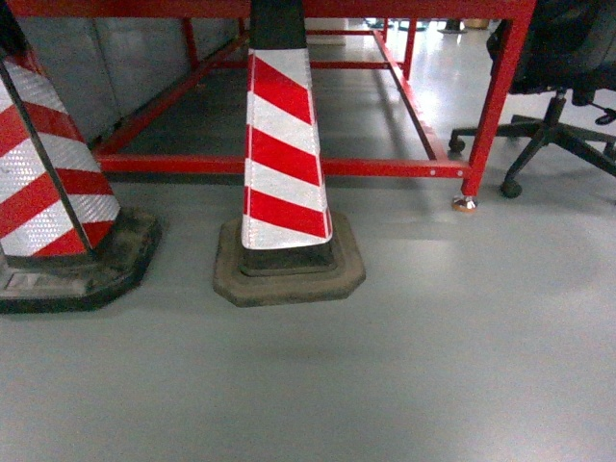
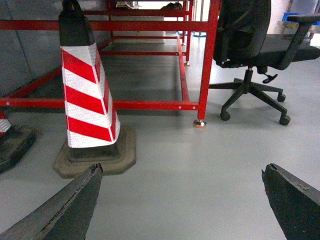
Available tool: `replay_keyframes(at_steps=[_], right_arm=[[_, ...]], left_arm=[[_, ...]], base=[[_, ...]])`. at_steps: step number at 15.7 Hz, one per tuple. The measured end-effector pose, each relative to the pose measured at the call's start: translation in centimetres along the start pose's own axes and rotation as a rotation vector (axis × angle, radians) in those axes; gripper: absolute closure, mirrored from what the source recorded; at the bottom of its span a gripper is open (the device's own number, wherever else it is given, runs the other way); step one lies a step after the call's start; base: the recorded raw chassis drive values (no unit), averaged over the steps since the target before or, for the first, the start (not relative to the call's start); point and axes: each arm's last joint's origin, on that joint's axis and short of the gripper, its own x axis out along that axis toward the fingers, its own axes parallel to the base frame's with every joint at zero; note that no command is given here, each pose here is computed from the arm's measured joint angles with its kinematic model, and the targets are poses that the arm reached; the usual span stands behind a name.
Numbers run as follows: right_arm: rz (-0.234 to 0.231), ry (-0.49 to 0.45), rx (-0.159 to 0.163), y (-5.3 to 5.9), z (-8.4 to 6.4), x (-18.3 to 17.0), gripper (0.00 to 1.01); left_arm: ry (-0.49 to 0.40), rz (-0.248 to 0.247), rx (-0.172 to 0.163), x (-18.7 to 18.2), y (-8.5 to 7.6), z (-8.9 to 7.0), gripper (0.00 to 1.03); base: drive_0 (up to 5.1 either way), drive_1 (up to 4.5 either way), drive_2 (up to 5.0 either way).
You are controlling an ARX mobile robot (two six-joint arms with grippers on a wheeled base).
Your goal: Pick capacitor and pack into box
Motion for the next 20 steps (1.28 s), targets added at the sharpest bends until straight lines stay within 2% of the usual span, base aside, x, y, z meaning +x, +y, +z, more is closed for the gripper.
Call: replay_keyframes(at_steps=[12,20], right_arm=[[0.0,-0.001,0.0,0.0,0.01,0.0,0.03],[0.0,0.0,0.0,0.0,0.0,0.0,0.03]], left_arm=[[-0.001,0.0,0.0,0.0,0.0,0.01,0.6],[0.001,0.001,0.0,0.0,0.0,-0.01,0.6]], base=[[0.0,4.05,-4.1],[0.0,0.0,0.0]])
